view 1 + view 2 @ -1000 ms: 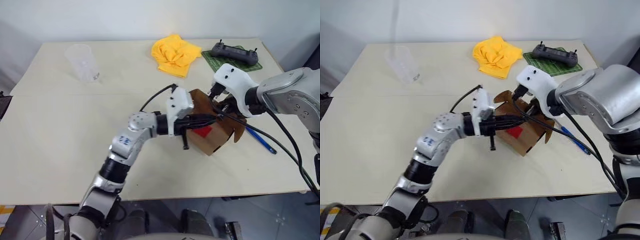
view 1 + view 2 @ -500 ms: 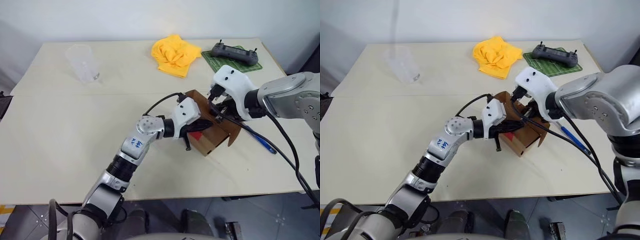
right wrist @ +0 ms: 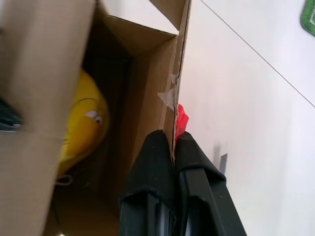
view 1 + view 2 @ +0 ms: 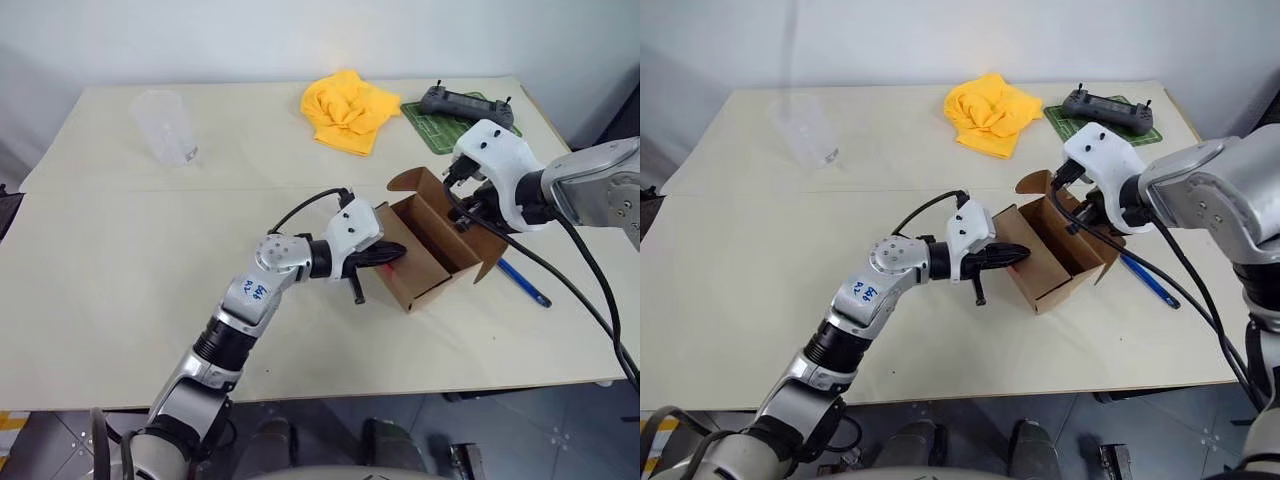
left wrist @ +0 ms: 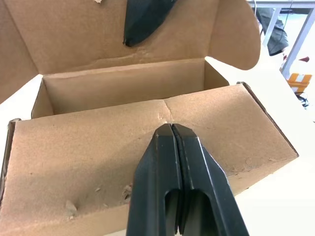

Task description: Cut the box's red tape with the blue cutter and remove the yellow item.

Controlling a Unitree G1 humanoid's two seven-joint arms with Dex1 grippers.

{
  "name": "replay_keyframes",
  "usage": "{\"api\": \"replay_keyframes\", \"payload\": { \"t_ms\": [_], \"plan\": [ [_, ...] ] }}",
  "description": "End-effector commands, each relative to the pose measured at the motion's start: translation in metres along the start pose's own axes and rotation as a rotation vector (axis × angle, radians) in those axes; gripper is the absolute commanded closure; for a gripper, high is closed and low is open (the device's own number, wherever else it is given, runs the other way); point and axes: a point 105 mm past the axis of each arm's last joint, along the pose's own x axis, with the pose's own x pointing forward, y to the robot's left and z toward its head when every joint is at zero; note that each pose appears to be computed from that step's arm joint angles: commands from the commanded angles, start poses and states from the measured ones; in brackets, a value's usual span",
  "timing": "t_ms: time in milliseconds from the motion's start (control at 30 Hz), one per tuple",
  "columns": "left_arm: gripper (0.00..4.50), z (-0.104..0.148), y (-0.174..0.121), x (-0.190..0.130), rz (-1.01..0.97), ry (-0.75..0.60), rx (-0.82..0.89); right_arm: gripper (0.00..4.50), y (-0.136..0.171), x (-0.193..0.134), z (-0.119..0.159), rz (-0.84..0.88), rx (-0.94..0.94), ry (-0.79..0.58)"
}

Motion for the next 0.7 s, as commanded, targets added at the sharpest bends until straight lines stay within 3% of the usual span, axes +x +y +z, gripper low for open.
{"api": "replay_keyframes", "payload": {
  "t_ms": [33, 700],
  "plan": [
    [4.5, -0.025, -0.002, -0.012, 0.017, 0.088, -0.079, 4.44, -0.001, 0.004, -0.014, 0.028, -0.001, 0.048],
    [4.5, -0.048, 0.0, -0.051, 0.128, 0.172, -0.17, 4.44, 0.031, 0.017, -0.028, 0.141, -0.041, 0.074]
  ]
}}
